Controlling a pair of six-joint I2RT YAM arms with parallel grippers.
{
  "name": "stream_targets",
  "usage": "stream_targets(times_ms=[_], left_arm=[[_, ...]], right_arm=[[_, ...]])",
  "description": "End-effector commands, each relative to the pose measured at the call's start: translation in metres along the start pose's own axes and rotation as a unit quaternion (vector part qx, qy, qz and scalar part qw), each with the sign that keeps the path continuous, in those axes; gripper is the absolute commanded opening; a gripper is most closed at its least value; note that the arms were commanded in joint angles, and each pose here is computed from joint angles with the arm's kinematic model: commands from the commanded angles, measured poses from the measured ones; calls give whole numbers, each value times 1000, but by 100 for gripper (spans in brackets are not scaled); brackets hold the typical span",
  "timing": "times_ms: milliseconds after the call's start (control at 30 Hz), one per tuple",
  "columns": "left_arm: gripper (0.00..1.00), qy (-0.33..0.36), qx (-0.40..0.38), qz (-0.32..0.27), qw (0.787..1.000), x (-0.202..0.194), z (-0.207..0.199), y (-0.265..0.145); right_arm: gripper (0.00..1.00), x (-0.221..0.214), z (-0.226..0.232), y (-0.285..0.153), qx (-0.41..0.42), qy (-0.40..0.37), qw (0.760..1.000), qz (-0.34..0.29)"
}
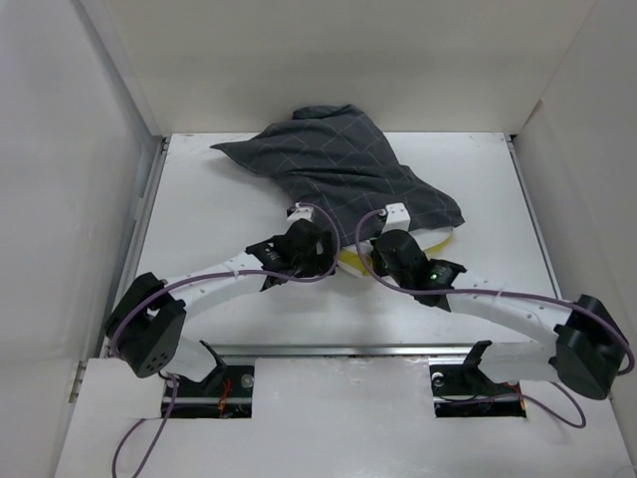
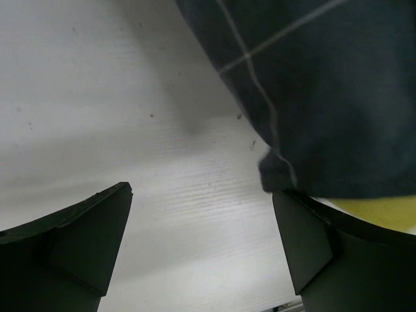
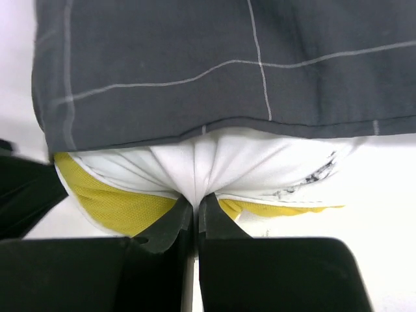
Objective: Put the pillow into the pillowcase
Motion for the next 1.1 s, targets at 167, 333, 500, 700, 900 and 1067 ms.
stream_targets(times_ms=[167,333,500,700,900,1067], left_arm=[[85,14,-55,-52,997,39,-38,3],[88,25,-117,-45,992,46,-56,-12],[94,21,-158,-72,985,42,-55,-25],[95,5,-214,-108,971,58,-76,-34],[44,-15,-115,-130,985,75,-56,-12],[0,-40,-101,-145,983,91,-52,1]], right_arm=[[0,87,2,-47,45,42,990,-125],[0,98,0,-43,18,34,992,-119],[0,116,5,-50,34,30,990,-131],[0,135,8,-58,45,29,990,-130],[0,148,11,-64,51,32,989,-135],[0,147,10,-63,48,38,989,-137]])
Point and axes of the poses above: each gripper's point midway between its finger pads, its own y axis out along the fingers, its own z axis along the line the jaws close on, x = y × z, the point moved 6 cm from there along -y, back along the fingers, and after that the axes turned 9 degrees about -y, right-handed, at the moved point
